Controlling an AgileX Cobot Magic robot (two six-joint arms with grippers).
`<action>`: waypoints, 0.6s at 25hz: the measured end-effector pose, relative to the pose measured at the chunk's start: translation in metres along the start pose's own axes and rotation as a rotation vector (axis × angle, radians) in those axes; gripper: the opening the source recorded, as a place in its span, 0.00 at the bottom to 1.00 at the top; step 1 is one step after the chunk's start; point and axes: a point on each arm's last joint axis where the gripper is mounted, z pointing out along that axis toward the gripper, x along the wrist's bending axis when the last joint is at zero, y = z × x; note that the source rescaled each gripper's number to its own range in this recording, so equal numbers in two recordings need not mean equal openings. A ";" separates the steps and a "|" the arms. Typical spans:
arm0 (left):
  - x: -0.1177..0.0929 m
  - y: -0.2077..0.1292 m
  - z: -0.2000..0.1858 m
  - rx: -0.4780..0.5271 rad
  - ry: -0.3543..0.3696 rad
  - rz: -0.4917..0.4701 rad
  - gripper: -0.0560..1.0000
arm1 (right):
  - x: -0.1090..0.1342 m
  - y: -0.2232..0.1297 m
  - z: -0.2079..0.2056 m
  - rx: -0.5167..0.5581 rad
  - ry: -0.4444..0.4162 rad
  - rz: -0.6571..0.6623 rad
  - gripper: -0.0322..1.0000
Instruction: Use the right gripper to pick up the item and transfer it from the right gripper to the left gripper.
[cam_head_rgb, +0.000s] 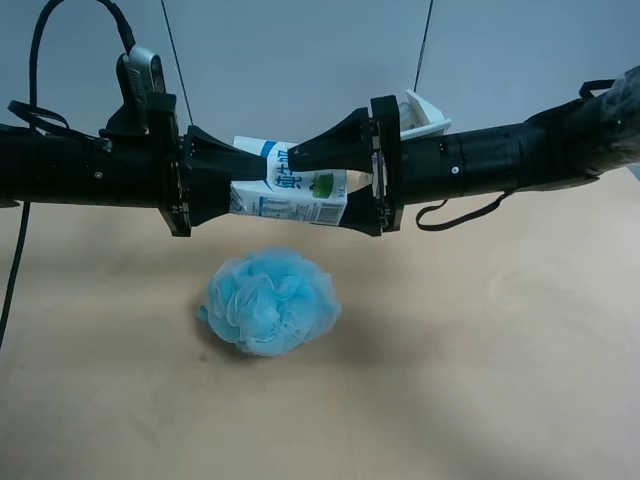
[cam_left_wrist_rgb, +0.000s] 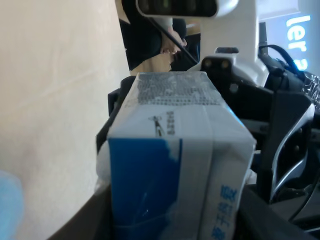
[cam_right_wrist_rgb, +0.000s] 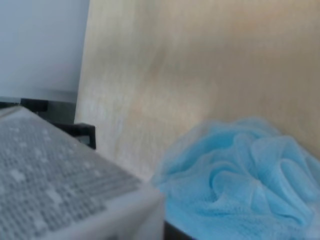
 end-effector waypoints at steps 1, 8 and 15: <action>-0.002 0.000 -0.001 -0.002 -0.002 0.006 0.07 | 0.001 -0.001 0.000 0.007 -0.003 -0.011 0.68; -0.016 0.000 -0.005 -0.016 -0.016 0.047 0.07 | 0.014 -0.008 -0.012 0.081 -0.139 -0.162 0.71; -0.029 0.010 -0.006 -0.015 -0.022 0.097 0.07 | 0.034 -0.018 -0.035 0.139 -0.387 -0.306 0.71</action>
